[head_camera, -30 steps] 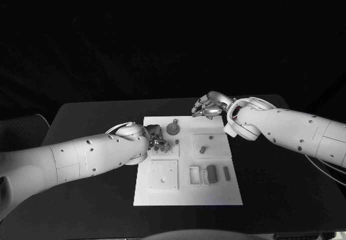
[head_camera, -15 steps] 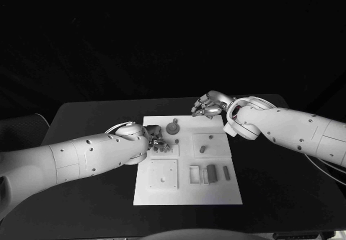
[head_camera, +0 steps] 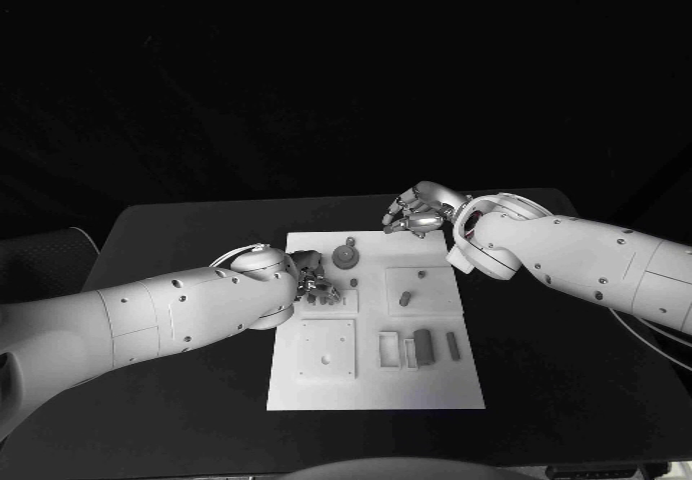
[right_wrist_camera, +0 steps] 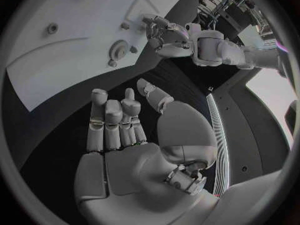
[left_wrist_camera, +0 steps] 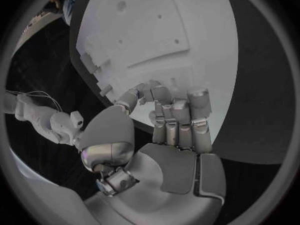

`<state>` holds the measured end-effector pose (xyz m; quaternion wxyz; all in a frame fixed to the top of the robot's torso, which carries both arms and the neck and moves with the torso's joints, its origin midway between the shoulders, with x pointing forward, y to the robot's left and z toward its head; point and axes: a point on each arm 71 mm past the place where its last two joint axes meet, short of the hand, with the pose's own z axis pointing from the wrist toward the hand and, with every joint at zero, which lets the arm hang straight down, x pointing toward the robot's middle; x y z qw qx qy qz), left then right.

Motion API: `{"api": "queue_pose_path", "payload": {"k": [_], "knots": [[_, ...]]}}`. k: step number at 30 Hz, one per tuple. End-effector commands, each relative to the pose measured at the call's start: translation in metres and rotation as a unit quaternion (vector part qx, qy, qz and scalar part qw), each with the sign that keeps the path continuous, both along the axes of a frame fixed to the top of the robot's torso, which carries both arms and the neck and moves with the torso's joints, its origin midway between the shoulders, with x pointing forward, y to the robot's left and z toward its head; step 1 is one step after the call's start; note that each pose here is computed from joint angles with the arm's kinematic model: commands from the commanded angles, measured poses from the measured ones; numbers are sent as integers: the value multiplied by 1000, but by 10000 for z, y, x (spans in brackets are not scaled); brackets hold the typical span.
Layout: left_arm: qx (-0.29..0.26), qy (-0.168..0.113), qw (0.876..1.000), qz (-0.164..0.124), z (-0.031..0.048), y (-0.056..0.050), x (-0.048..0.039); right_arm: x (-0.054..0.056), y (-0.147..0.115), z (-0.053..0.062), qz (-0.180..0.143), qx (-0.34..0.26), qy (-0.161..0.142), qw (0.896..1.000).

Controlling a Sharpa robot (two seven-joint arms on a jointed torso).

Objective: Assemble the parts on the task board

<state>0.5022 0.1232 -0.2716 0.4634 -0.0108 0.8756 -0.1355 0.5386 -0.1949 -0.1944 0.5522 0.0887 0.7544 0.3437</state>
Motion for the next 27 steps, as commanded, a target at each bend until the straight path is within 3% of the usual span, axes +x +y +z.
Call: {"api": "queue_pose_path", "payload": {"k": [1,27], "knots": [[-9,8,1000,2,-11,-9,-9,-6,14,-5,7,0,3,1000],[-14,35,999,12,-41,44,-22,-11,21,-25,9,0,5,1000]]}}
